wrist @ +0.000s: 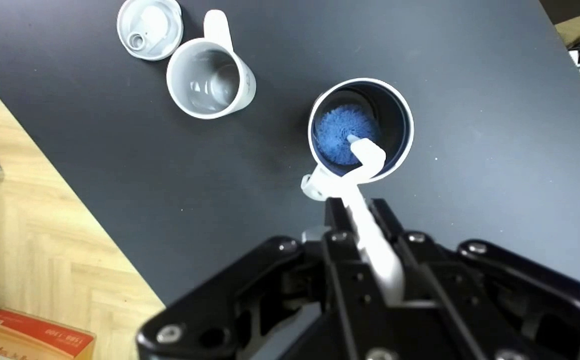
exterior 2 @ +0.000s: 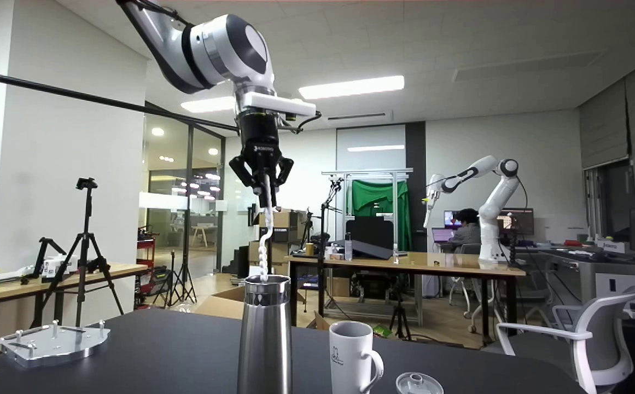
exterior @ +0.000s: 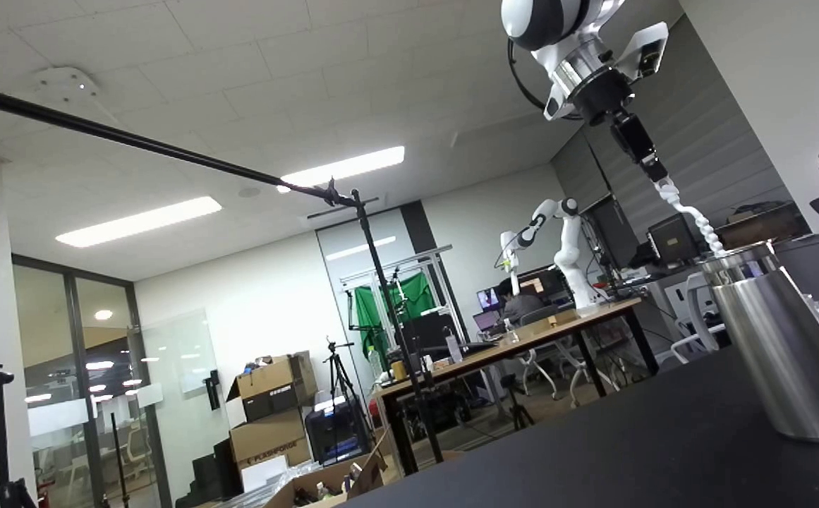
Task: Pull and push the object in the bottle over and over again
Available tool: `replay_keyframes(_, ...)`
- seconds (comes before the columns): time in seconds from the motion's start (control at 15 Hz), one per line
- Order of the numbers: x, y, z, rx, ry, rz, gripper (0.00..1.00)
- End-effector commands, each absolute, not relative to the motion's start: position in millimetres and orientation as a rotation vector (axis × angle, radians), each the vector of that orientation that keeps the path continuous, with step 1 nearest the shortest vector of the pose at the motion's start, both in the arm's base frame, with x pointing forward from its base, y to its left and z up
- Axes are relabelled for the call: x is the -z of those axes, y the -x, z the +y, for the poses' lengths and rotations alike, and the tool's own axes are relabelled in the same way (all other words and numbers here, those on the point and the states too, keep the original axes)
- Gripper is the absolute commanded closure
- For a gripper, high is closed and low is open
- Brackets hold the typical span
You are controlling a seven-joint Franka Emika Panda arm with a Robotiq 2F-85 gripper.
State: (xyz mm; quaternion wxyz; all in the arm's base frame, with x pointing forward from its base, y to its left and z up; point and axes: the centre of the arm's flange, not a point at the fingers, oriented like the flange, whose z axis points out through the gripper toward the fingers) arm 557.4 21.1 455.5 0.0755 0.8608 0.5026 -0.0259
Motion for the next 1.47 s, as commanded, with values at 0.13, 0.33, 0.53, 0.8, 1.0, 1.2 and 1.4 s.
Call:
replay_keyframes(0.13,-396.6,-565.9,20.1,0.188,-2.605,1.562,0.96)
replay_keyframes(0.33,-355.8,-571.7,23.8,0.285,-2.608,1.594,0.96)
replay_keyframes(0.53,-365.9,-577.4,26.2,0.273,-2.579,1.604,0.96)
replay_keyframes(0.8,-415.9,-577.9,24.1,0.189,-2.563,1.591,0.96)
replay_keyframes(1.0,-452.3,-574.2,19.9,0.116,-2.541,1.591,0.96)
replay_keyframes(1.2,-452.6,-571.8,17.2,0.098,-2.554,1.603,0.96)
replay_keyframes(1.4,-416.6,-575.5,20.6,0.135,-2.573,1.618,0.96)
